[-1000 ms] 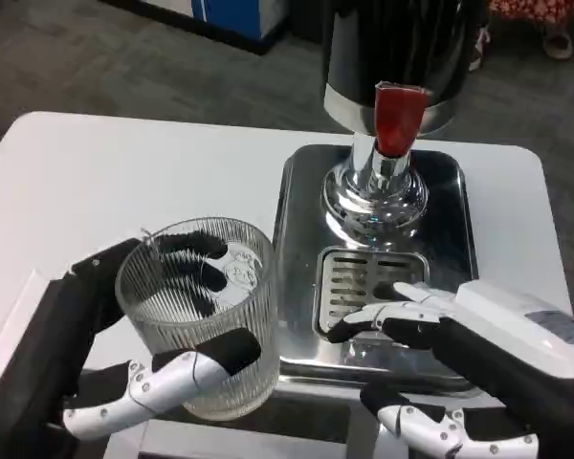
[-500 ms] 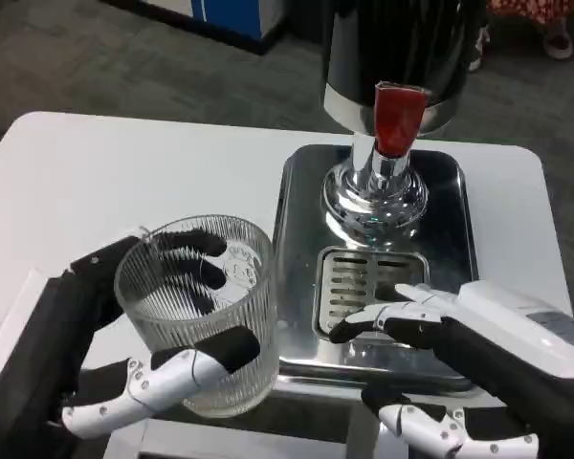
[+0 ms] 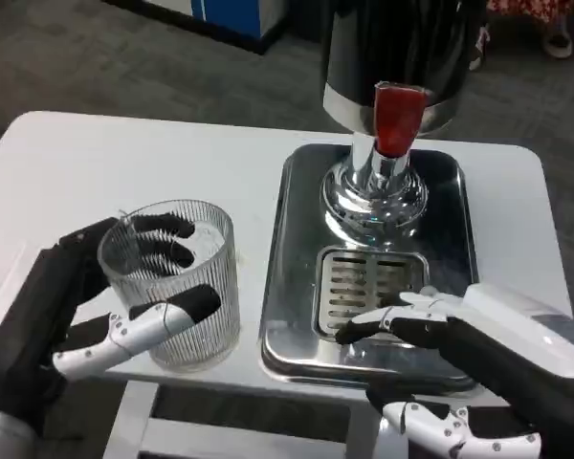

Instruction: Grasp the cup under the faucet to collect the drink, then remove the cup.

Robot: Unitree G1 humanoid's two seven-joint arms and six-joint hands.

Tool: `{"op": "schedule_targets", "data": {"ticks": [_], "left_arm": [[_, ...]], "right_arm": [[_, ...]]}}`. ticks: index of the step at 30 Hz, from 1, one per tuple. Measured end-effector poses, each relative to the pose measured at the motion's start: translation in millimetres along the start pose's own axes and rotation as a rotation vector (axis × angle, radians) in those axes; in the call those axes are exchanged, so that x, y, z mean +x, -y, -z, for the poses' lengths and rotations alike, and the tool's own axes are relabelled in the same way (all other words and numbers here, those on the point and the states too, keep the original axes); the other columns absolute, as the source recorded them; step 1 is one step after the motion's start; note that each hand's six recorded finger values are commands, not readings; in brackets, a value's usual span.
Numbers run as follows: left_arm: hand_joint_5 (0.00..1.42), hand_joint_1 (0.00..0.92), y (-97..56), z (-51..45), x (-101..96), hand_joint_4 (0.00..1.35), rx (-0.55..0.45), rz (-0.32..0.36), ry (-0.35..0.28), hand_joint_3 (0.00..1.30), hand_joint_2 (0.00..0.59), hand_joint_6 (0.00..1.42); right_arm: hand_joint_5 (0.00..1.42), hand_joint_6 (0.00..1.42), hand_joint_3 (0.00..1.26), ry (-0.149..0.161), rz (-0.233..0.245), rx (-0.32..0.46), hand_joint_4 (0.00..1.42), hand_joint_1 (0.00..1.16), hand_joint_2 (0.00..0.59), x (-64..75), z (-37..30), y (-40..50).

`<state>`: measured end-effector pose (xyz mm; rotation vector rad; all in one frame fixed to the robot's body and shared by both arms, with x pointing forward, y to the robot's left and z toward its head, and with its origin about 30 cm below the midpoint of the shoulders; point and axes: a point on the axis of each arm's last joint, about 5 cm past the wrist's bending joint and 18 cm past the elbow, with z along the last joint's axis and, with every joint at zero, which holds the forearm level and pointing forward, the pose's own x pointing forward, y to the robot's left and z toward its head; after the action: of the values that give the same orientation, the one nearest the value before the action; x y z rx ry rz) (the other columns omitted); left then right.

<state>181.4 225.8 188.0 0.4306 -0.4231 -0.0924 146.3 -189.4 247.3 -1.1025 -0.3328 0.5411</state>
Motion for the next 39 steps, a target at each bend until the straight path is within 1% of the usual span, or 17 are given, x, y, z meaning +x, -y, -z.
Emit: {"op": "schedule_targets", "data": {"ticks": [4,8,11,17,23,26,29,33,36,39], "left_arm": [[0.70,0.620,-3.8,4.6,14.5,0.71,0.029,0.009,0.036,0.75,0.131,0.53],[0.70,0.620,-6.0,9.4,32.5,0.71,0.086,0.030,0.057,0.75,0.131,0.53],[0.70,0.620,-1.2,12.8,45.2,0.71,0.103,0.060,0.079,0.74,0.131,0.53],[0.70,0.620,9.2,16.6,64.7,0.71,0.134,0.120,0.115,0.74,0.131,0.53],[0.70,0.620,18.1,16.6,83.7,0.71,0.157,0.175,0.141,0.74,0.131,0.53],[0.70,0.620,22.5,17.1,90.4,0.71,0.175,0.198,0.145,0.74,0.131,0.53],[0.70,0.620,24.9,20.2,94.9,0.71,0.178,0.207,0.136,0.74,0.131,0.53],[0.70,0.620,30.2,21.9,104.6,0.71,0.207,0.242,0.126,0.74,0.131,0.53],[0.70,0.620,34.0,20.8,112.3,0.71,0.217,0.267,0.133,0.74,0.131,0.53],[0.70,0.620,35.5,19.6,117.5,0.71,0.229,0.274,0.139,0.74,0.131,0.53]], "right_arm": [[0.08,0.01,0.27,-0.004,0.005,0.003,0.22,0.33,0.478,-0.5,0.3,-0.3],[0.09,0.01,0.27,-0.014,0.019,0.006,0.22,0.33,0.478,-1.7,0.9,-0.3],[0.10,0.02,0.27,-0.028,0.028,0.011,0.22,0.33,0.478,-3.8,2.2,-0.7],[0.12,0.03,0.27,-0.042,0.034,0.017,0.23,0.33,0.478,-5.6,3.5,-1.6],[0.12,0.04,0.27,-0.048,0.053,0.028,0.23,0.33,0.478,-6.6,4.2,-2.5],[0.12,0.04,0.27,-0.050,0.055,0.032,0.23,0.33,0.478,-6.9,4.4,-2.7],[0.13,0.04,0.27,-0.056,0.059,0.032,0.23,0.33,0.478,-7.7,4.9,-2.4],[0.13,0.05,0.28,-0.058,0.061,0.033,0.23,0.33,0.478,-7.9,5.2,-2.4],[0.13,0.05,0.28,-0.060,0.062,0.036,0.24,0.33,0.478,-7.9,5.6,-2.8],[0.13,0.05,0.28,-0.065,0.062,0.038,0.24,0.33,0.478,-8.6,6.0,-3.2]]}}
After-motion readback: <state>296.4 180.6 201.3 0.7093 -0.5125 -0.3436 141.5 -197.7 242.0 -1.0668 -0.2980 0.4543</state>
